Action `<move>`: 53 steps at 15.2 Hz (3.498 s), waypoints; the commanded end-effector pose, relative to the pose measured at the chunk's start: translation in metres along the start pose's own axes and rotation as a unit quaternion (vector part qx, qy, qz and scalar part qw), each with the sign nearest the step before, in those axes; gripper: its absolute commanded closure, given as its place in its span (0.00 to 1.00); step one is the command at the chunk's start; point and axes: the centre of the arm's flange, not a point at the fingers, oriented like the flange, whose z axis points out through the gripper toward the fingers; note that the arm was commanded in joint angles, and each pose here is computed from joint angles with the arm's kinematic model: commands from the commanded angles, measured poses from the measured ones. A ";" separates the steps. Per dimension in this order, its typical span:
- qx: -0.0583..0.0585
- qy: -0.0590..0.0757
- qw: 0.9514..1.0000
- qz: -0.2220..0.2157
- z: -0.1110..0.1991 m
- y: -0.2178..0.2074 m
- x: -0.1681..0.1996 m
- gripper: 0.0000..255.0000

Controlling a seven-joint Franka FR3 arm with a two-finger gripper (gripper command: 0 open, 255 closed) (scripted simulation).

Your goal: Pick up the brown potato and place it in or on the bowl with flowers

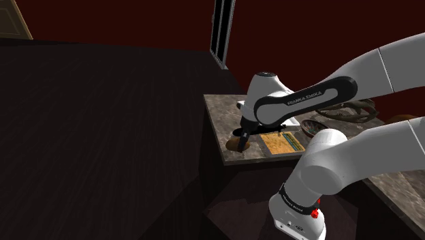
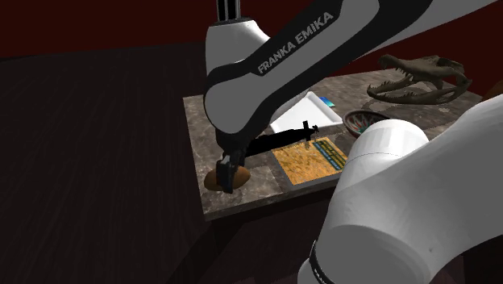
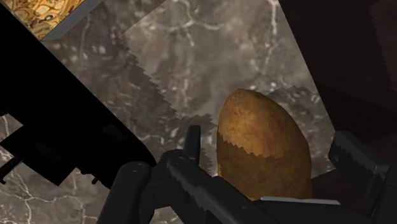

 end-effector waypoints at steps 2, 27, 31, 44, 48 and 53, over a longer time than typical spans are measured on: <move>0.000 0.000 1.000 0.000 0.001 0.000 0.000 0.00; 0.000 0.000 1.000 0.000 -0.062 -0.002 0.001 1.00; 0.000 0.000 1.000 0.000 -0.083 -0.003 0.001 1.00; 0.000 0.000 1.000 0.000 -0.123 0.039 -0.048 1.00; 0.000 0.000 1.000 0.000 -0.125 0.074 -0.087 1.00; 0.000 0.000 1.000 0.000 -0.128 0.118 -0.137 1.00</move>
